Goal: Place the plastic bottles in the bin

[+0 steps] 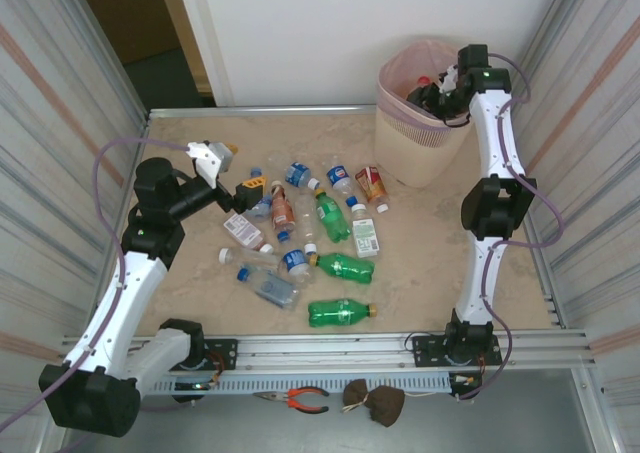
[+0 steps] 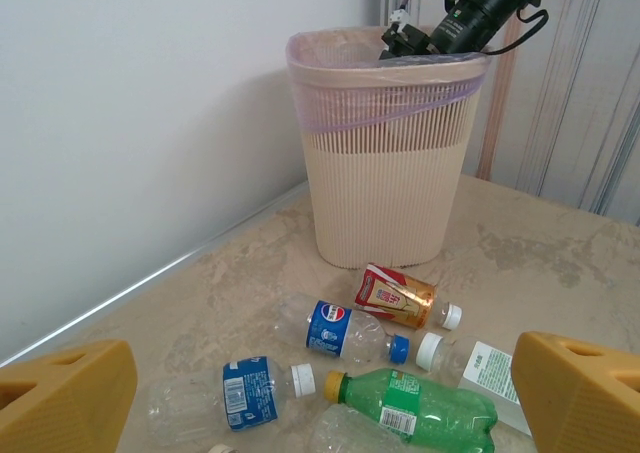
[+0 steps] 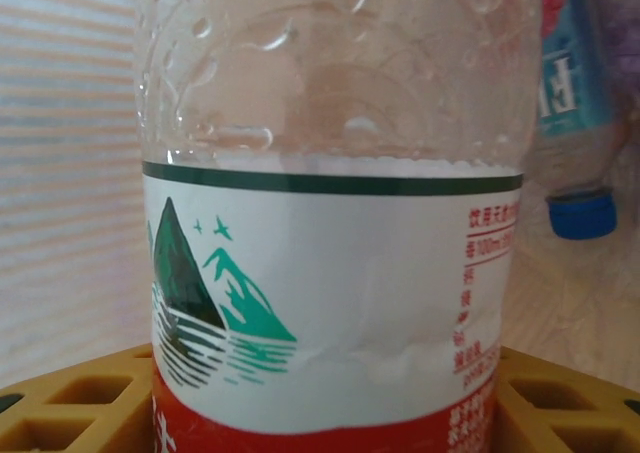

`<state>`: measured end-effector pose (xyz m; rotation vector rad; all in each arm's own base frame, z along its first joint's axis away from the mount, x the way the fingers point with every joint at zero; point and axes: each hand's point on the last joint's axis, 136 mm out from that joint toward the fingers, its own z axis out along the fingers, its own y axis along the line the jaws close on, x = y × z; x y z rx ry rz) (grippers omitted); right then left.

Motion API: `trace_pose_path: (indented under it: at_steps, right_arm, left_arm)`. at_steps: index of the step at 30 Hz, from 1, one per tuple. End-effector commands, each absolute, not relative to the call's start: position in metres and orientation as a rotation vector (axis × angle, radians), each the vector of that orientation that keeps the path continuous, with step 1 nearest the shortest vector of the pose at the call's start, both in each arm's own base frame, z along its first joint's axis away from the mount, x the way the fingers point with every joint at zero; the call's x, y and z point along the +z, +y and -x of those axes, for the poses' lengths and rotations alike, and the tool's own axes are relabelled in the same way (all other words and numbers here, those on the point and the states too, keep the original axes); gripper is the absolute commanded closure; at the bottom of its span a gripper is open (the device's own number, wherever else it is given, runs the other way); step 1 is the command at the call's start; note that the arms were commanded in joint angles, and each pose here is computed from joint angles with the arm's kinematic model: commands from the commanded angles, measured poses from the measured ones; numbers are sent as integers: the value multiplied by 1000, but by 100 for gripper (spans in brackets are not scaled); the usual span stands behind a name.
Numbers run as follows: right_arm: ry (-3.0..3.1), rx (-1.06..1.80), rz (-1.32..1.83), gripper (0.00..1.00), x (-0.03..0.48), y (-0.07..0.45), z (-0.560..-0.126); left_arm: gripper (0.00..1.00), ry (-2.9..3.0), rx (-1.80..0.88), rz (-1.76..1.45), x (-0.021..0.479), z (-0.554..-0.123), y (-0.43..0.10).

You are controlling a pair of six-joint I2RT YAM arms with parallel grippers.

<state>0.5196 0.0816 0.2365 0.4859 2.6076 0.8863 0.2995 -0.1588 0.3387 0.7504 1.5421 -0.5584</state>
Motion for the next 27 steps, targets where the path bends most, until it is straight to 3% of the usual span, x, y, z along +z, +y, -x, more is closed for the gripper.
trace_pose_path:
  at_steps: [1,14,27]
  right_arm:
    - [2655,849,-459,37,222,78,-519]
    - [2605,814,-462,19,219,67,-538]
    - [2520,660,-443,18,266,50,-526]
  left_arm:
    - [3,1536,-559,-768,339,-299,-162]
    - [3,1538,-563,-767,339,-299,-162]
    - [4,1533,-563,-768,340,-298,-162]
